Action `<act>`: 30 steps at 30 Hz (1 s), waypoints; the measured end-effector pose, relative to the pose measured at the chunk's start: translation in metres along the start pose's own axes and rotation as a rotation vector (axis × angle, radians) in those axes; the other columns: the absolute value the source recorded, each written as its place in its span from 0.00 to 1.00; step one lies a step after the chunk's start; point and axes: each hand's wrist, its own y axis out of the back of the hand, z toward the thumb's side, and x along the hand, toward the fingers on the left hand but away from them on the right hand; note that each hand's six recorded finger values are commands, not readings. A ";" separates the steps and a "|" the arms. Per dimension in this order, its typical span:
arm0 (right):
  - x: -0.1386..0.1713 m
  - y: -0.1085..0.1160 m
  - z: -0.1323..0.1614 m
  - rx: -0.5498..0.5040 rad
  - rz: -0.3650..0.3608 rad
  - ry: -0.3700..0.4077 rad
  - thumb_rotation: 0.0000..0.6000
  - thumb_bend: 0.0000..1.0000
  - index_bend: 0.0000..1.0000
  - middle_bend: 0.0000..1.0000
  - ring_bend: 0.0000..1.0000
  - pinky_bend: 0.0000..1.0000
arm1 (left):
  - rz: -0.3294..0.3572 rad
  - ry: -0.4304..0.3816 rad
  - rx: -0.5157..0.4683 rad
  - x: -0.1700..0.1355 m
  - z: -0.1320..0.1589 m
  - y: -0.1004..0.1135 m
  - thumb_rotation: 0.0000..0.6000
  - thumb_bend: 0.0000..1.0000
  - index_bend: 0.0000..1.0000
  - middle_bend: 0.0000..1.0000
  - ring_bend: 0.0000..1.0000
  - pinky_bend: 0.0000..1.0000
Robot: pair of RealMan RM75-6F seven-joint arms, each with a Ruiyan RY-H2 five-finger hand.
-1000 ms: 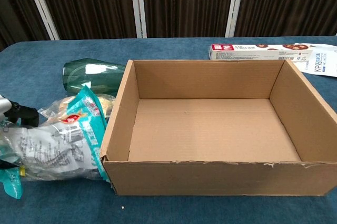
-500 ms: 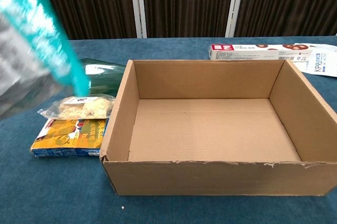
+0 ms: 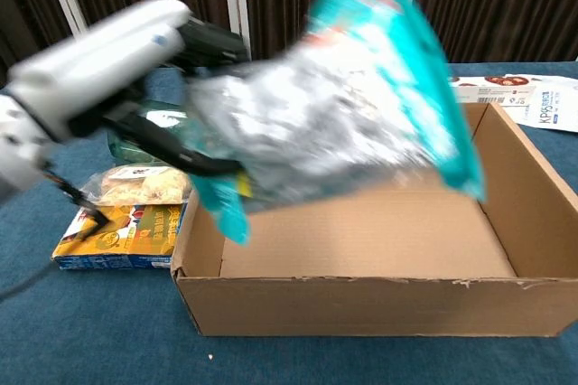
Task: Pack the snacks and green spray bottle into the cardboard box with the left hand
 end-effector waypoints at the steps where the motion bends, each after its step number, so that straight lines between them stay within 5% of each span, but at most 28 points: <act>1: 0.000 0.000 -0.001 0.000 0.001 -0.002 1.00 0.00 0.00 0.00 0.00 0.00 | -0.022 -0.006 -0.006 0.004 0.003 -0.006 1.00 0.00 0.00 0.00 0.00 0.28; 6: -0.002 -0.001 -0.004 0.002 0.005 -0.011 1.00 0.00 0.00 0.00 0.00 0.00 | -0.133 -0.012 -0.068 0.022 0.016 -0.029 1.00 0.00 0.00 0.00 0.00 0.21; 14: -0.005 -0.003 -0.005 0.005 0.012 -0.025 1.00 0.00 0.00 0.00 0.00 0.00 | -0.110 -0.019 -0.123 0.029 0.020 -0.008 1.00 0.00 0.00 0.00 0.00 0.20; 20: -0.006 -0.005 -0.005 0.014 0.017 -0.031 1.00 0.00 0.00 0.00 0.00 0.00 | -0.055 0.070 -0.066 0.012 -0.019 0.037 1.00 0.00 0.00 0.00 0.00 0.18; 25: -0.007 -0.006 -0.005 0.020 0.017 -0.038 1.00 0.00 0.00 0.00 0.00 0.00 | -0.019 0.218 0.062 -0.018 -0.074 0.081 1.00 0.00 0.00 0.00 0.00 0.13; 30: -0.007 -0.008 -0.002 0.032 0.019 -0.035 1.00 0.00 0.00 0.00 0.00 0.00 | -0.040 0.385 0.189 -0.044 -0.130 0.096 1.00 0.00 0.00 0.00 0.00 0.08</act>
